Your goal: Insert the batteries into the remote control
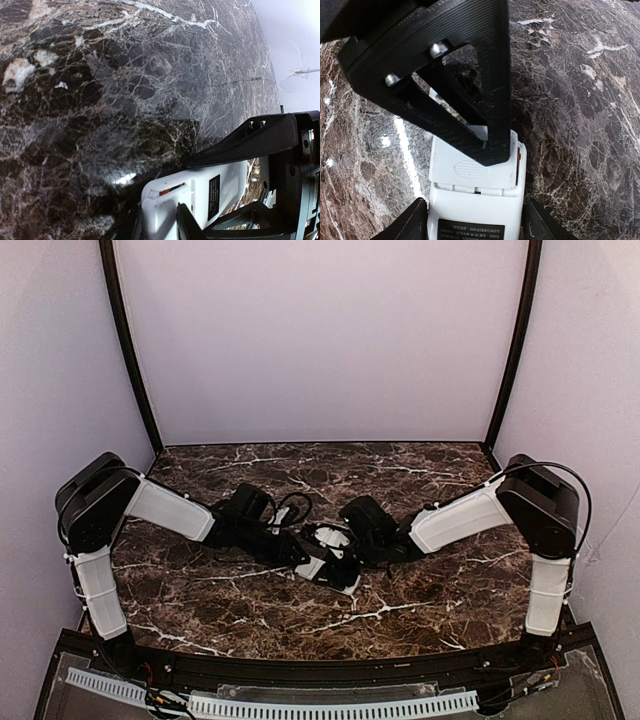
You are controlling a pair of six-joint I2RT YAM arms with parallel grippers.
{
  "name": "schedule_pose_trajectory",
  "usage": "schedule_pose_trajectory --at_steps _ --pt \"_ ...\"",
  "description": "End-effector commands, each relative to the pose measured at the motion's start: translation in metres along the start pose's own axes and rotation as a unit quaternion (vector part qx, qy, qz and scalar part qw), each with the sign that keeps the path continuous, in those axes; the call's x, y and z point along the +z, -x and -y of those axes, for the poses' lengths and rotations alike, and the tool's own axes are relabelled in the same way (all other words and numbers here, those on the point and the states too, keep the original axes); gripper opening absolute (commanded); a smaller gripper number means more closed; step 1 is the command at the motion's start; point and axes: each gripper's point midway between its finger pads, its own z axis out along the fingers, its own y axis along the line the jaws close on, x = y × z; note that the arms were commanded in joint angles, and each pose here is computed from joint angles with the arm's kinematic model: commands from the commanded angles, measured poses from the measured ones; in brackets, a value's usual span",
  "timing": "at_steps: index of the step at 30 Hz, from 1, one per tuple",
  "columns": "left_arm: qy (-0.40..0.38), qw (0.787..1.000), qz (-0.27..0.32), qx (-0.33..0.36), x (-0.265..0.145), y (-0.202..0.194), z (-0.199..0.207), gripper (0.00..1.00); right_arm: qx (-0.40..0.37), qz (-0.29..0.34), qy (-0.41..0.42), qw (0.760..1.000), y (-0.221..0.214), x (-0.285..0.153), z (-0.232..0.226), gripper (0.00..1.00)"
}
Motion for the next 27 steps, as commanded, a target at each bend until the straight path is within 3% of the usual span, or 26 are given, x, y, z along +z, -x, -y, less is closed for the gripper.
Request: schedule_pose_trajectory --at_steps 1,10,17,27 --pt "0.076 0.994 -0.065 -0.032 0.009 -0.051 -0.045 0.20 -0.003 -0.007 0.006 1.000 -0.013 0.007 0.001 0.63" --pt "0.057 0.998 -0.037 -0.011 0.010 -0.040 -0.038 0.12 -0.004 -0.005 0.014 1.000 -0.014 0.006 -0.002 0.58" --pt "0.066 0.996 -0.052 -0.022 0.013 -0.048 -0.045 0.11 0.005 -0.006 0.005 1.000 -0.015 0.006 0.002 0.57" --pt "0.100 0.991 -0.075 -0.051 0.016 -0.067 -0.066 0.23 0.029 0.007 0.006 1.000 -0.010 0.008 0.002 0.56"
